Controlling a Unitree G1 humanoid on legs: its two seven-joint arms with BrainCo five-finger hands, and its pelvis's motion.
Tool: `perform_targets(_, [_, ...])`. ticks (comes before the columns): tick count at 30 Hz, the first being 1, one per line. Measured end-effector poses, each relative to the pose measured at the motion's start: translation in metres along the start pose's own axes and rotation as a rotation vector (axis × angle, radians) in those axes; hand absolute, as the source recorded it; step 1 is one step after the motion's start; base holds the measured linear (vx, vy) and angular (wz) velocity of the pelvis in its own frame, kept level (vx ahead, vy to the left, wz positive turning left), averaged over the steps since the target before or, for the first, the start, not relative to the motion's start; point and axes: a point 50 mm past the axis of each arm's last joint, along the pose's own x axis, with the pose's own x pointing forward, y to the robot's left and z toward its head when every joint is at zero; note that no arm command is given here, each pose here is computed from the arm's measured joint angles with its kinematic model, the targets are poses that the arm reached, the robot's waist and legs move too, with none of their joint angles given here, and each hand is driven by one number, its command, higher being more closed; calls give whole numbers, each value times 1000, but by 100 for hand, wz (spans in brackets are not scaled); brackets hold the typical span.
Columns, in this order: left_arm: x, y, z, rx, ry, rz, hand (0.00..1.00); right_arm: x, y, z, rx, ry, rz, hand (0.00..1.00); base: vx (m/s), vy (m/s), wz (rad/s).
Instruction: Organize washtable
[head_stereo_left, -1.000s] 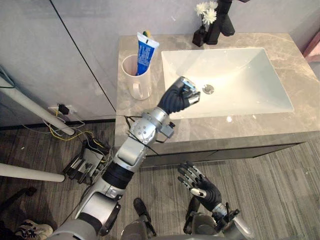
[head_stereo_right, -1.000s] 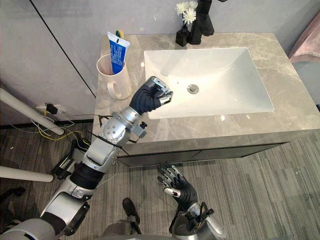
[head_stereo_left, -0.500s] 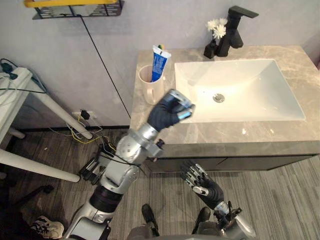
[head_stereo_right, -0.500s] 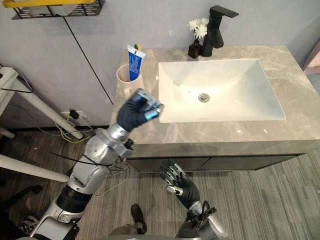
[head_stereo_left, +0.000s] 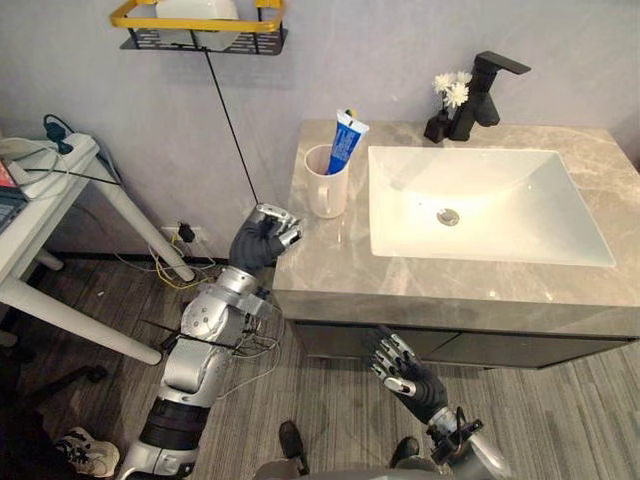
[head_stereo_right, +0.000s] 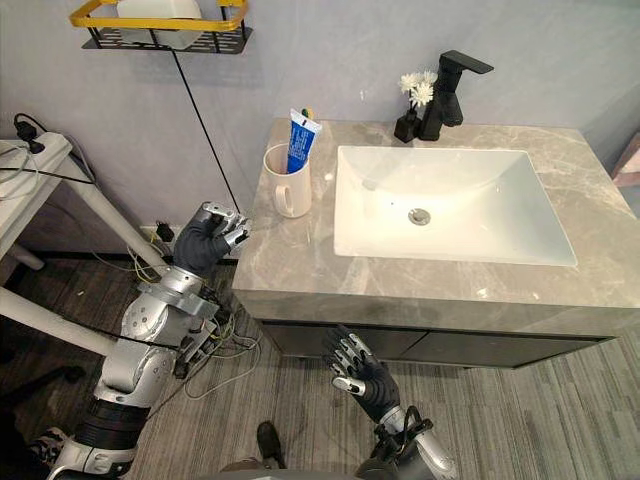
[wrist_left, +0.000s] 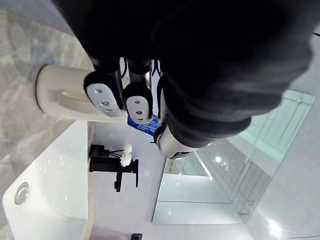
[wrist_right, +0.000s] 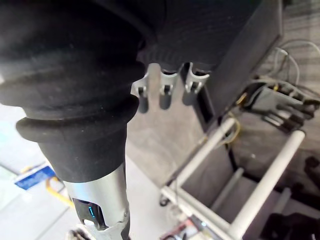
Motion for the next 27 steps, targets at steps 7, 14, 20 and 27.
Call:
perform_targets(7, [1, -7, -26, -14, 118, -19, 100, -1, -3, -3, 6, 16, -26, 0, -3, 0, -10])
perform_targets(14, [12, -4, -25, 18, 126, -26, 100, -1, -3, -3, 6, 16, -27, 0, 10, 0, -6])
perform_targets(20, [26, -1, -23, 57, 132, -36, 100, 0, -3, -2, 2, 13, -24, 0, 30, 1, -10])
perform_targets(27, [45, 4, -5, 95, 74, -28, 100, 1, -3, -1, -4, 12, -21, 0, 12, 0, -5])
